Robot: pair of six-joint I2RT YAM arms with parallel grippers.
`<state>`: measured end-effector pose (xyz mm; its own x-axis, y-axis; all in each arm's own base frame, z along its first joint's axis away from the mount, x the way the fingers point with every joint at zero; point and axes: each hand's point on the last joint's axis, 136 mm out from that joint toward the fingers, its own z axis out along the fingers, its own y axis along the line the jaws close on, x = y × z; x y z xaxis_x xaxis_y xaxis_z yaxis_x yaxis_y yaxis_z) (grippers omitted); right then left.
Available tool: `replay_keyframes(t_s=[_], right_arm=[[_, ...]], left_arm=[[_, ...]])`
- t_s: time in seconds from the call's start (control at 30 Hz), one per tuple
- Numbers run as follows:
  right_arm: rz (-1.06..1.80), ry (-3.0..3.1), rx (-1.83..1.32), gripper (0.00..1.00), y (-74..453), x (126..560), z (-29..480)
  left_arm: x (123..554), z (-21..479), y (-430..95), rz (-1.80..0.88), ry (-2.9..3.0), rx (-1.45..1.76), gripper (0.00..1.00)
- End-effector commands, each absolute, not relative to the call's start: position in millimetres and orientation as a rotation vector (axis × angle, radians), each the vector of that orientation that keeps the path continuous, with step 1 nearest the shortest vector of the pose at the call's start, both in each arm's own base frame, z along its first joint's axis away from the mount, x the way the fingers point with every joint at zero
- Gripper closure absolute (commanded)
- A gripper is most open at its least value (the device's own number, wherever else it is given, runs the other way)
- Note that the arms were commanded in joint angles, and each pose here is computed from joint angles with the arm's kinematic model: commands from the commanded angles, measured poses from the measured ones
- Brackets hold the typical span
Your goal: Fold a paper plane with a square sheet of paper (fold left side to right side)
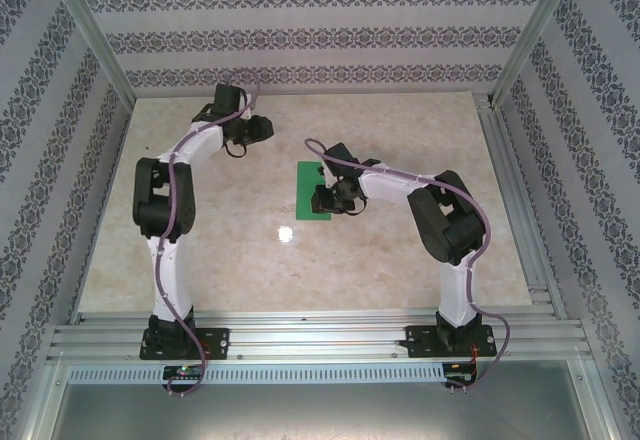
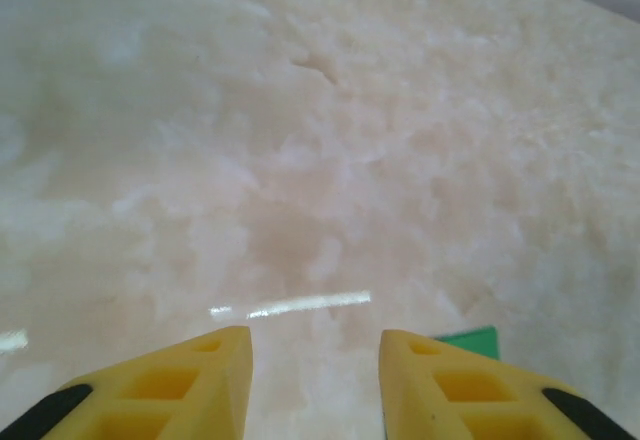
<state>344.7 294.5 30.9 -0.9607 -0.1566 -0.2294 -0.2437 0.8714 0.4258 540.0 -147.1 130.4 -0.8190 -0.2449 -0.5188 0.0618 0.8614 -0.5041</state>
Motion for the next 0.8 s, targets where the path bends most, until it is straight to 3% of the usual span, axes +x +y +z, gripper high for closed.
replay_keyframes(t_s=[0.0, 0.17, 0.4, 0.57, 0.77], right_arm=[[0.669, 2.752, -0.342, 0.69, 284, 355, 86], [0.757, 2.736, -0.265, 0.61, 258, 356, 86], [0.953, 2.769, -0.124, 0.60, 260, 351, 64], [0.988, 2.790, -0.002, 0.62, 258, 360, 47], [0.958, 2.800, 0.038, 0.62, 257, 372, 34]], left_arm=[[503, 167, -154, -0.720, 2.367, -0.055, 0.56], [434, 150, -172, -0.907, 2.349, -0.087, 0.50], [356, 103, -230, -0.973, 2.414, 0.042, 0.52], [337, 85, -255, -0.880, 2.439, 0.211, 0.50], [353, 62, -255, -0.801, 2.566, 0.082, 0.43]])
